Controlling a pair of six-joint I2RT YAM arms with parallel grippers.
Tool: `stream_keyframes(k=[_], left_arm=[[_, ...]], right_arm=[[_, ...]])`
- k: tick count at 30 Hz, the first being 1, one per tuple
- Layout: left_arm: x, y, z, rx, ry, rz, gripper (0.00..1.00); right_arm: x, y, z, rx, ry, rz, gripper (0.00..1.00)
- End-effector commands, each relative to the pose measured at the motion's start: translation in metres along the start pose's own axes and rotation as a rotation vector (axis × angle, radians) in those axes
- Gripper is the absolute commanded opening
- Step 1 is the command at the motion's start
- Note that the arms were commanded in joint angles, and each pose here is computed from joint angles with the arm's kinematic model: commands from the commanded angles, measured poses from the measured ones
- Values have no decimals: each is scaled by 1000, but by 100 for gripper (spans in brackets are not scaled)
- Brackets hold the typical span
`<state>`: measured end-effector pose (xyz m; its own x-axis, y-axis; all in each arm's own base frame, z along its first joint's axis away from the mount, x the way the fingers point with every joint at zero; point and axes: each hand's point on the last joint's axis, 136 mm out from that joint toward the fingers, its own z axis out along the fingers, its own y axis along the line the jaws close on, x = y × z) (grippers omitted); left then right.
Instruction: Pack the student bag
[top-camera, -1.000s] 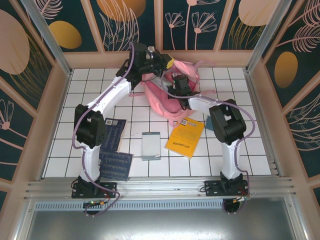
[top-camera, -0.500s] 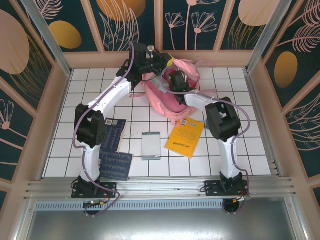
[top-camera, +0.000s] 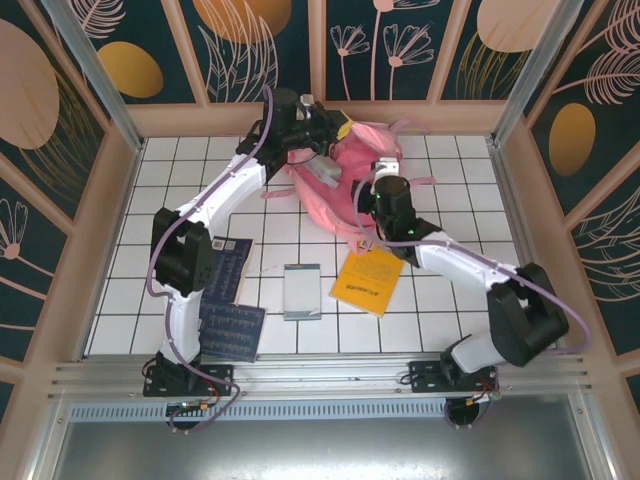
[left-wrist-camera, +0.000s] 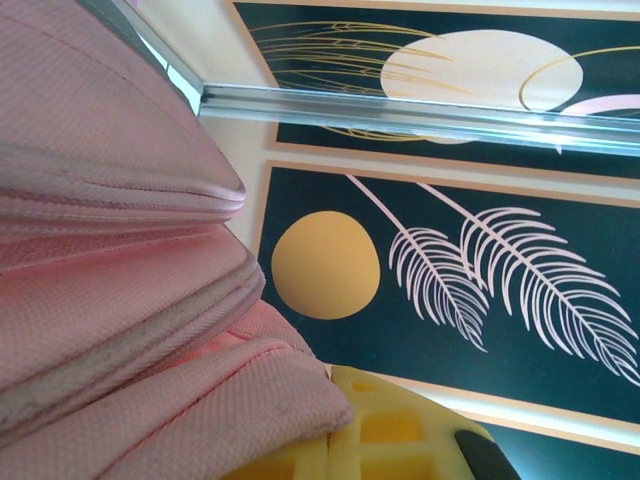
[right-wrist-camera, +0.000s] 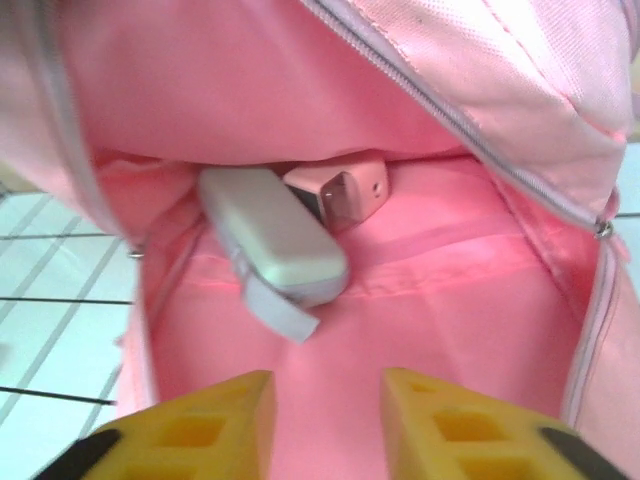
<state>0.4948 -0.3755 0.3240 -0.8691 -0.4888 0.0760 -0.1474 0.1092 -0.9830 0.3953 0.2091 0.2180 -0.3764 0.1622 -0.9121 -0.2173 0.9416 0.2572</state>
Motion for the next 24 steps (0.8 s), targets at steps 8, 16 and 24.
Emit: stream_keyframes(k=[8,16,24], left_arm=[[2,-22,-5,60,14,57,0],[5,-9,-11,38,20,39,0],[-3,-11,-16,42,23,35,0]], right_arm=[[56,-156,-49,572,175,230,81],[113,-238,-47,737,430,395,99],[149,-230,-27,631,578,420,99]])
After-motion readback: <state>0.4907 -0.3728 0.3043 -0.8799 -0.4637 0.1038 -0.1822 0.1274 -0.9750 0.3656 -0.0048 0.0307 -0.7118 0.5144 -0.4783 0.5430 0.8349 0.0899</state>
